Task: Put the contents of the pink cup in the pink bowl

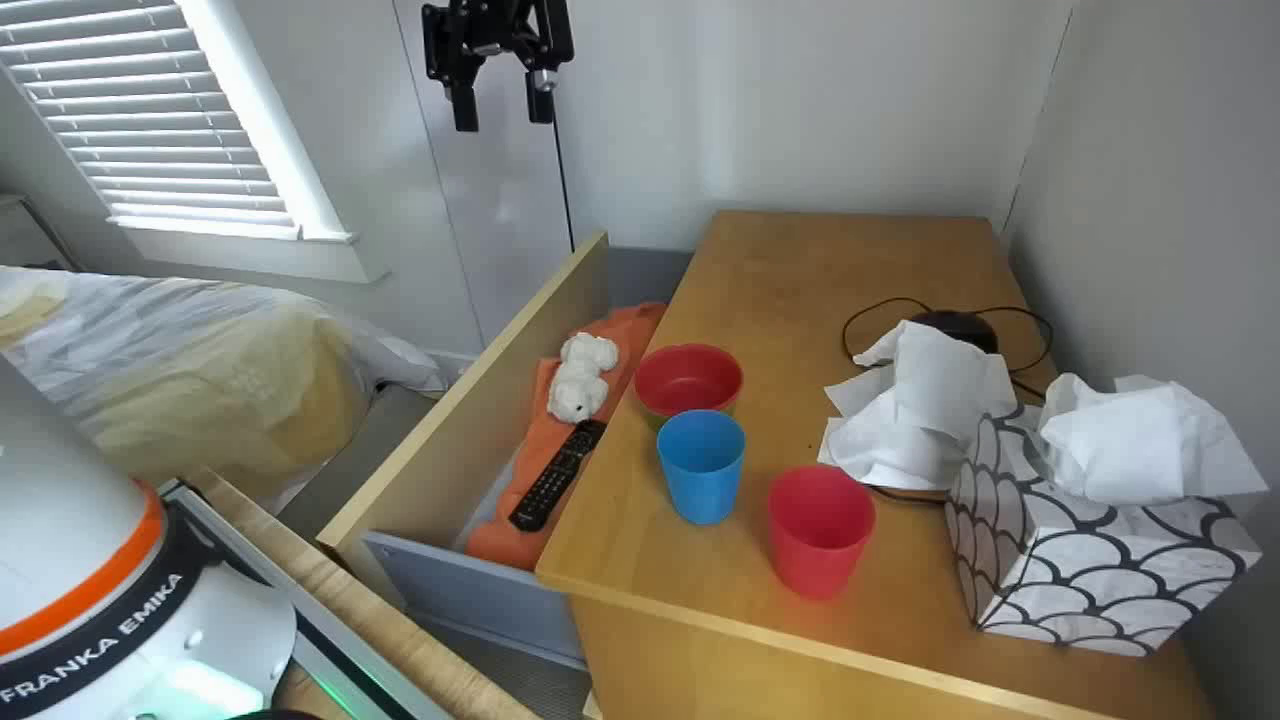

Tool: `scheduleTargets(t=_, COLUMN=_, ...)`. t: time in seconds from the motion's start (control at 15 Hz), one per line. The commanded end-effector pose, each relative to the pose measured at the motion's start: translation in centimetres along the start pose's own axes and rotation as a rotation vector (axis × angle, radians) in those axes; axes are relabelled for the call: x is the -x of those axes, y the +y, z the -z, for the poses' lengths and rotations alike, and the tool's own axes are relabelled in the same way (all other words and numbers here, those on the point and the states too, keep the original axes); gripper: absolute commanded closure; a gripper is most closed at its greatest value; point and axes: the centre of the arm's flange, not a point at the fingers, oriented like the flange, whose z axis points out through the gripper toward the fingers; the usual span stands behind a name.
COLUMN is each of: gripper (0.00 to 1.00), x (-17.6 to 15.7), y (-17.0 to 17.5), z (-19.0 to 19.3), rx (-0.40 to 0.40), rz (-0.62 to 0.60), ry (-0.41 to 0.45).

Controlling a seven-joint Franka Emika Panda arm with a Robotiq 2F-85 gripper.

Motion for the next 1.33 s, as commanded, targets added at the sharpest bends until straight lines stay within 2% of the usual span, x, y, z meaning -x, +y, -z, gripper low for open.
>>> scheduleTargets(t=0.0, gripper=0.0, x=0.0, y=0.0, z=0.0, rx=0.0, rz=0.0, ry=0.0)
scheduleTargets(t=0.2, gripper=0.0, x=0.0, y=0.0, z=0.0, rx=0.0, rz=0.0, ry=0.0)
scheduleTargets(t=0.27, gripper=0.0, x=-0.8, y=0.6, z=0.5, rx=-0.069, rz=-0.05, ry=0.072)
scheduleTargets(t=0.47, gripper=0.0, x=-0.9, y=5.8, z=-0.7, rx=-0.17, rz=-0.167, ry=0.142)
scheduleTargets(t=0.73, gripper=0.0, x=0.1, y=13.7, z=-2.8, rx=-0.231, rz=-0.362, ry=0.275)
scheduleTargets(t=0.87, gripper=0.0, x=0.4, y=15.3, z=-4.5, rx=-0.212, rz=-0.481, ry=0.336)
scheduleTargets(t=1.13, gripper=0.0, x=-0.6, y=15.4, z=-8.3, rx=-0.155, rz=-0.658, ry=0.422)
scheduleTargets(t=1.27, gripper=0.0, x=-0.6, y=16.6, z=-9.9, rx=-0.14, rz=-0.719, ry=0.426)
